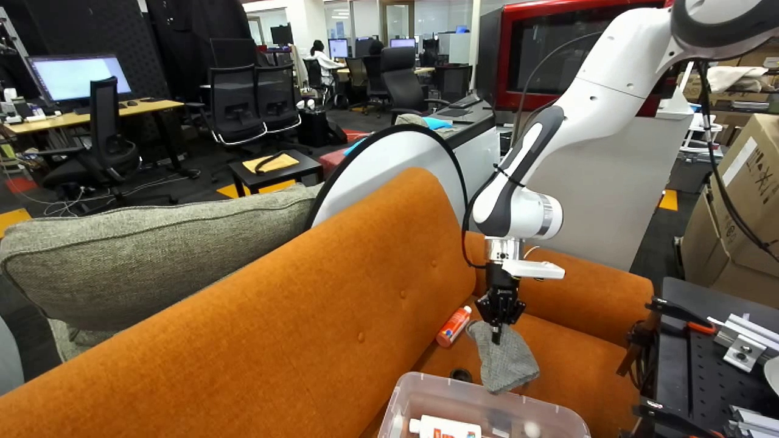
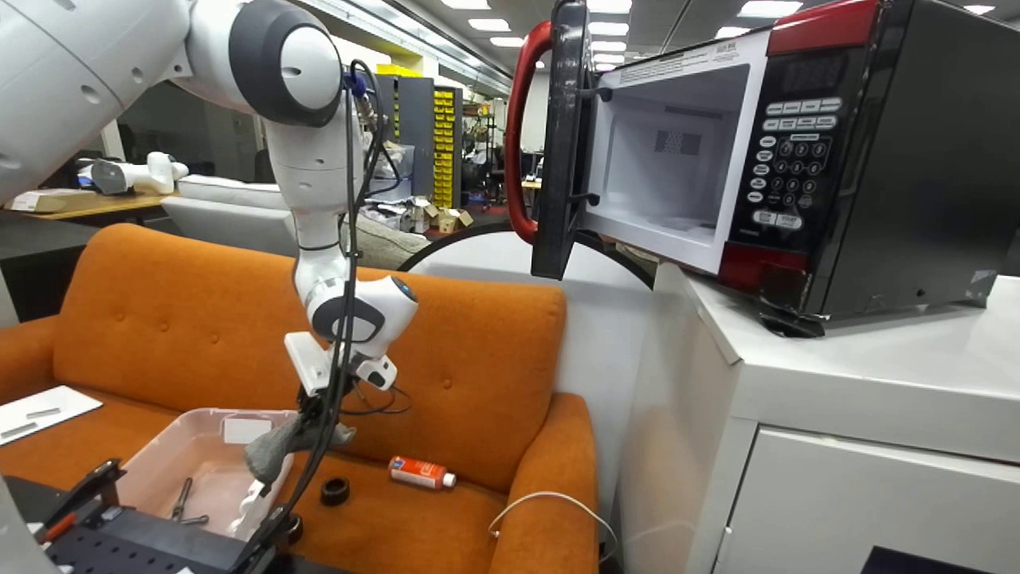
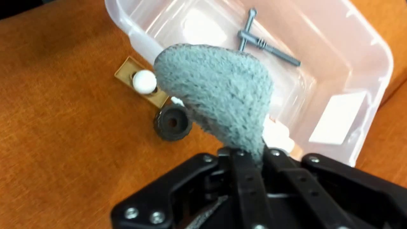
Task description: Put the grey cloth on the sofa inside the plastic container
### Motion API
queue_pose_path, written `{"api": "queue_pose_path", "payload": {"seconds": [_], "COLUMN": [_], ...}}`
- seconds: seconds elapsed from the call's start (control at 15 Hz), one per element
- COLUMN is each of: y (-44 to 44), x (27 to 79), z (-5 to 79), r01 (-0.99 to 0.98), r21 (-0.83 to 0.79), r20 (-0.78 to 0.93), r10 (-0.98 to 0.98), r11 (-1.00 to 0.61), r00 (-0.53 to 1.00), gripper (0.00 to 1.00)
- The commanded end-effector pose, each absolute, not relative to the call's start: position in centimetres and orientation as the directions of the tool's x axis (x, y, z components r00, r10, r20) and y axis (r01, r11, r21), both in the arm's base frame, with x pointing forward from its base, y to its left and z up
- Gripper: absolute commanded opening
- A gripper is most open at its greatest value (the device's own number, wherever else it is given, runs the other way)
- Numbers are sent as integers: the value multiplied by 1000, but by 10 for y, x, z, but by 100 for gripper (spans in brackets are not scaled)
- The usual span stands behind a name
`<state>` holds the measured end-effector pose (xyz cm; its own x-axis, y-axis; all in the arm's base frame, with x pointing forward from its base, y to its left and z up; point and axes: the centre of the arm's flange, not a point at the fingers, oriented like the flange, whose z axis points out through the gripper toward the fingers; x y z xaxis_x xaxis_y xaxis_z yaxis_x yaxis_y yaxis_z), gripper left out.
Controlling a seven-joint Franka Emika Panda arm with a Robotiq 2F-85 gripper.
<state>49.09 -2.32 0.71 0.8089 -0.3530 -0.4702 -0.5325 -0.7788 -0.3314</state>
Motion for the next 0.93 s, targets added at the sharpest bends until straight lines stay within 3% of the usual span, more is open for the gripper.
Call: {"api": "queue_pose_path", "payload": {"seconds": [0.0,0.33,0.87], "y": [18,80,142], "x": [462,428,417], "z": [21,-4,-50], "r01": [-395,-244,-153], "r21": [-398,-424,-424], "r20": [-517,-623,-646], "r10": [-153,86,180], "r11": [-828,-872,-893], "r00": [842,778,742], "gripper": [2,2,2]}}
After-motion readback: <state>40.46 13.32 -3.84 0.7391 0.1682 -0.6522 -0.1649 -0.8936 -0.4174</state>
